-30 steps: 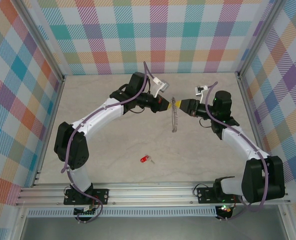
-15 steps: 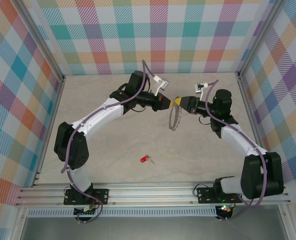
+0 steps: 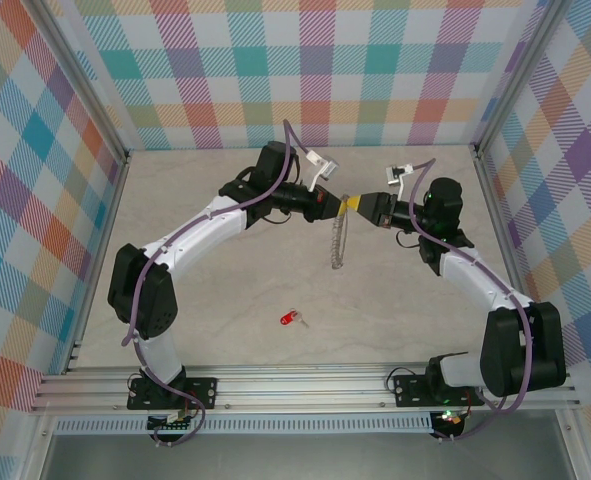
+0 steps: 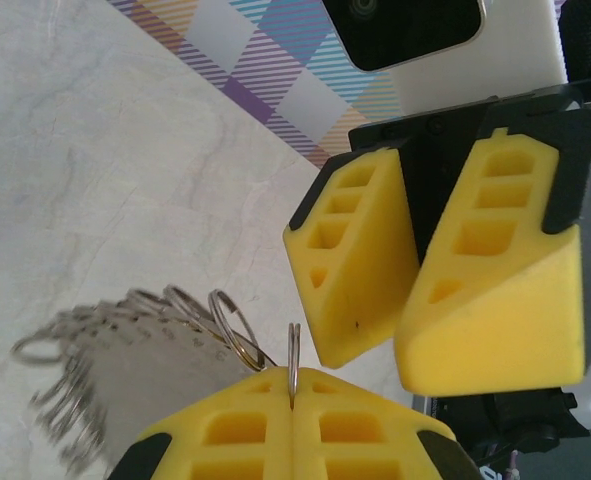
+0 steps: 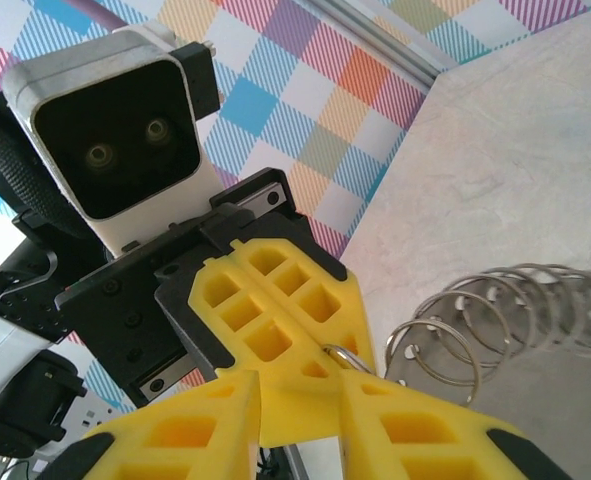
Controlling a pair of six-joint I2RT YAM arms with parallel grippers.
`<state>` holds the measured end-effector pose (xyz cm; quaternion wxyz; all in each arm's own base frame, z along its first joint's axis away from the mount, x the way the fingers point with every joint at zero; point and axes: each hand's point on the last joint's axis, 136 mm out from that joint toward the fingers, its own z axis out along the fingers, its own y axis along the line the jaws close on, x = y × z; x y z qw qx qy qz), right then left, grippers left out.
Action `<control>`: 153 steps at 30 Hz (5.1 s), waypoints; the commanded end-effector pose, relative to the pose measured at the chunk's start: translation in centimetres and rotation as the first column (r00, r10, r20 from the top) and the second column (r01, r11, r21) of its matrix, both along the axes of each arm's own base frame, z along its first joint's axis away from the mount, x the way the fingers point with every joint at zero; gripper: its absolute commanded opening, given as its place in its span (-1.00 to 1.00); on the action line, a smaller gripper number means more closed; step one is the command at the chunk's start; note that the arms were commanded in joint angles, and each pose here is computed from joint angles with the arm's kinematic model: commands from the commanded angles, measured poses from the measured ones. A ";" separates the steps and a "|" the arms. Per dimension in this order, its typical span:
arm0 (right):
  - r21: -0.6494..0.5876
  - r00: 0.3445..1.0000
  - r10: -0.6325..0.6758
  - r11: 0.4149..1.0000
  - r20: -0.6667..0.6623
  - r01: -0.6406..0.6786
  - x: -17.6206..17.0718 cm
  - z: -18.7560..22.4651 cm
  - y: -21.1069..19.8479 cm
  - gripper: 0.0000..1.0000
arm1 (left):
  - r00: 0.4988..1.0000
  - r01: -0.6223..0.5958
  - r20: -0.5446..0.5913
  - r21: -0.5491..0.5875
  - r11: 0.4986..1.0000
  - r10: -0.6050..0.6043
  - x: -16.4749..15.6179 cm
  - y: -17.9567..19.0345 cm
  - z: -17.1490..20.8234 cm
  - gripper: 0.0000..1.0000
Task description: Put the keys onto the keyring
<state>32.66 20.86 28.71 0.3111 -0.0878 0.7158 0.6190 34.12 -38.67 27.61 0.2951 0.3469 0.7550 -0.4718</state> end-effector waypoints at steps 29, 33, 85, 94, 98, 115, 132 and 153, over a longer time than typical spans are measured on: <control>0.008 0.998 -0.045 0.999 0.045 0.045 0.7 1.6 -0.8 -0.35 | 0.993 0.066 0.103 -0.108 0.992 -0.055 -1.9 0.0 5.9 -1.00; 0.009 0.998 -0.025 1.000 0.055 0.025 0.4 2.1 -0.3 -0.35 | 0.993 0.068 0.102 -0.108 0.992 -0.057 -2.0 0.0 5.9 -1.00; -0.119 0.889 0.031 0.993 0.456 0.026 -1.8 8.1 0.3 -1.00 | 0.935 -0.323 0.111 -0.131 0.937 0.337 0.7 5.4 10.0 0.54; -0.063 0.881 -0.006 0.997 0.473 0.040 -1.5 9.7 0.2 -1.00 | 0.978 -0.152 0.111 -0.189 0.970 0.175 -1.3 3.8 10.2 0.04; -0.044 0.887 -0.001 0.999 0.463 0.024 -1.4 9.7 0.4 -1.00 | 0.986 -0.106 0.103 -0.201 0.974 0.128 -1.5 3.1 9.8 -0.16; -0.017 0.901 0.007 1.000 0.433 0.000 -1.2 9.1 0.8 -1.00 | 0.991 -0.065 0.094 -0.272 0.960 0.094 -1.5 2.2 10.6 -0.29; -0.007 0.907 0.006 1.000 0.422 -0.004 -1.2 8.8 0.9 -1.00 | 0.995 -0.042 0.075 -0.294 0.955 0.067 -1.5 1.4 10.6 -0.34; 0.017 0.906 0.001 1.000 0.423 -0.010 -1.0 9.1 0.9 -1.00 | 0.997 -0.017 0.068 -0.308 0.951 0.040 -1.6 0.6 10.3 -0.63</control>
